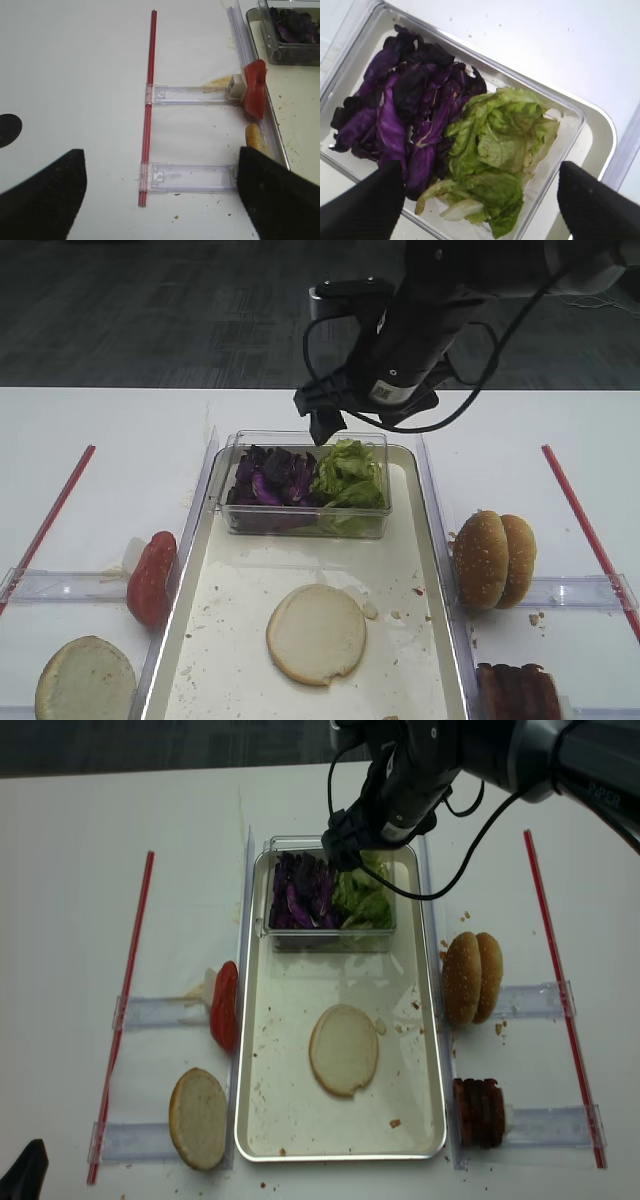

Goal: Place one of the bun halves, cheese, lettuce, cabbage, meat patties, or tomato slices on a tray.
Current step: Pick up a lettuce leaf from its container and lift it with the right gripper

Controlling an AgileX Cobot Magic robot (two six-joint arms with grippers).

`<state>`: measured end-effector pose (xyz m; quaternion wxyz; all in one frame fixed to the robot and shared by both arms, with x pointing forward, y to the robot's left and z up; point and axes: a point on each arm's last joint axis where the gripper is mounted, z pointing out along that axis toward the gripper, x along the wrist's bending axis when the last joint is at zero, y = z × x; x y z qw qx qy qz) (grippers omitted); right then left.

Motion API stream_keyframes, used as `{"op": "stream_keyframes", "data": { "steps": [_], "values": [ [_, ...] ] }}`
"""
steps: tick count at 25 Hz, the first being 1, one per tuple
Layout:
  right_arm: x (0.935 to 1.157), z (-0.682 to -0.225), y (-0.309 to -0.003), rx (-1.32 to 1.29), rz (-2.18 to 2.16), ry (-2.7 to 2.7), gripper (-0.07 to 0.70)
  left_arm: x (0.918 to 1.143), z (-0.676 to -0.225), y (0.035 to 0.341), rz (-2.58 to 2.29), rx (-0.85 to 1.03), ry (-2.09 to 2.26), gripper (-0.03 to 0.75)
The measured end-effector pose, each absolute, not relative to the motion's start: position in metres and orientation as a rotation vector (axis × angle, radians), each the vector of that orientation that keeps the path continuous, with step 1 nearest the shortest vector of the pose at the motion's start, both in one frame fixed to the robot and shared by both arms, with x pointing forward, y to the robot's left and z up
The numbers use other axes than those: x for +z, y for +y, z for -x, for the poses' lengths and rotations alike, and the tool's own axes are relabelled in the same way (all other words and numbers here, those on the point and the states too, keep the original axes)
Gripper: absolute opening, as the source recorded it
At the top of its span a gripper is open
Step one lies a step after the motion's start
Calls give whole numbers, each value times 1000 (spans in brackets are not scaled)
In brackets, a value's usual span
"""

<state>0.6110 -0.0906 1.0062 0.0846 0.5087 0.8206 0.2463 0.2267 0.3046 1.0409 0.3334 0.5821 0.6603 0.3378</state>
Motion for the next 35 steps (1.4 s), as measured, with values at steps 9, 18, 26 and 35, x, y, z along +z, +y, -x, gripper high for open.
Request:
{"op": "stream_keyframes", "data": {
  "steps": [9,18,26,35],
  "values": [
    [994,-619,-87,751,-1470,2441,645,1041,-227,305,-1520,882,1724,599],
    [949,-626,-83,647,-1489,2510,613,1041,-227,305,-1520,882,1724,599],
    [937,-631,-81,664,-1482,2494,579,1041,-227,305,-1520,882,1724,599],
    [927,-635,-79,672,-1469,2485,266,1041,-227,305,-1520,882,1724,599]
  ]
}}
